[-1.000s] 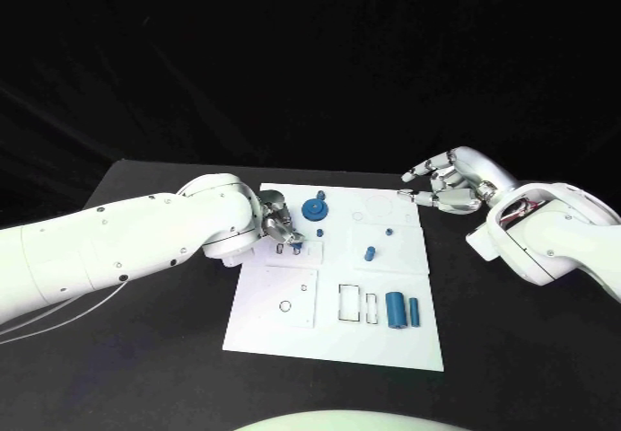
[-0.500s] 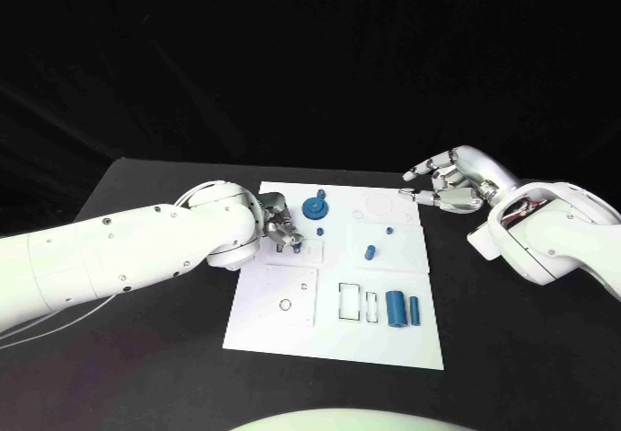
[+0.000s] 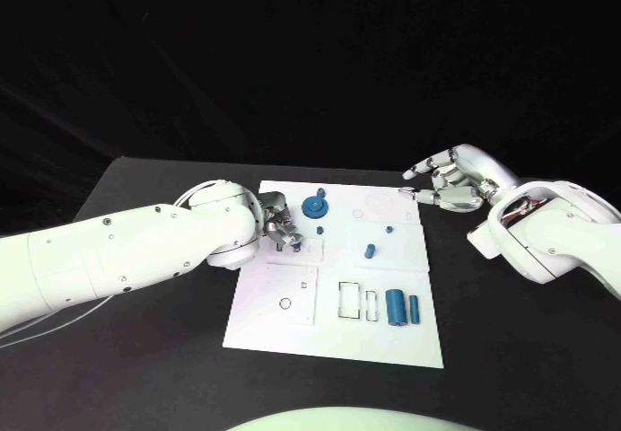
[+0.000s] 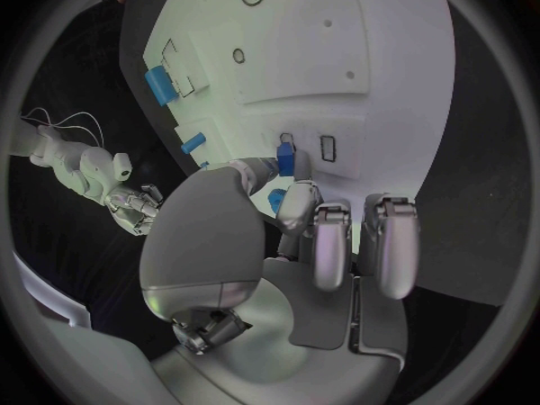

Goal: Assemble the parts on the task board

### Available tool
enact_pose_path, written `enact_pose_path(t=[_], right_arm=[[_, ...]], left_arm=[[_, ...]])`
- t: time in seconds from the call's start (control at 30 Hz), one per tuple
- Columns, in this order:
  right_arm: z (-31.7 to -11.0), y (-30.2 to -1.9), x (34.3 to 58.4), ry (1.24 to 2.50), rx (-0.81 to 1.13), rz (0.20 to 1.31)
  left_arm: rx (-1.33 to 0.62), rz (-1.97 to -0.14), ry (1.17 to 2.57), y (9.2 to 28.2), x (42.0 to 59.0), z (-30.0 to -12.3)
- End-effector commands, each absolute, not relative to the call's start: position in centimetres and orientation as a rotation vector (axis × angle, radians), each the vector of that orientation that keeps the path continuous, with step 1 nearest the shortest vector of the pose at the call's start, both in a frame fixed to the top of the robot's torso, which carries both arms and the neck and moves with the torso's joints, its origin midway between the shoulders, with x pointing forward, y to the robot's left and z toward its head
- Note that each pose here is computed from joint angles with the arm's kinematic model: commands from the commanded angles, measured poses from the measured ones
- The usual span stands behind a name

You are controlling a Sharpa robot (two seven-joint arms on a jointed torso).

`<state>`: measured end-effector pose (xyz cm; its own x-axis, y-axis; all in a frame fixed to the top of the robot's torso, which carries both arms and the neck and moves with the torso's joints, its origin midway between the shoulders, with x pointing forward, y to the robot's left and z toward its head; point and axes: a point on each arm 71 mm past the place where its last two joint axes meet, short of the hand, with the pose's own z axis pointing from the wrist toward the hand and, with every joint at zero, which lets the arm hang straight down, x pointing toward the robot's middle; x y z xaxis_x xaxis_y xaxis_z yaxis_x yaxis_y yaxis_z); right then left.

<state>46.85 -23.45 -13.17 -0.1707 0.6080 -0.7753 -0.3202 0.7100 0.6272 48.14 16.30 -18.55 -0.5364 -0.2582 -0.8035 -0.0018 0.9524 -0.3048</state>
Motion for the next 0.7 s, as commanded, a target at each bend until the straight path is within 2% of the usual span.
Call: enact_pose_path(t=[0.03, 0.7], right_arm=[[-13.17, -23.34, 46.79, 1.535, 0.228, 0.842], [-13.23, -23.31, 46.81, 1.539, 0.227, 0.843]], left_arm=[[-0.146, -0.316, 2.142, 16.21, 47.98, -18.78], [-0.125, -0.319, 2.165, 16.17, 47.61, -18.82]])
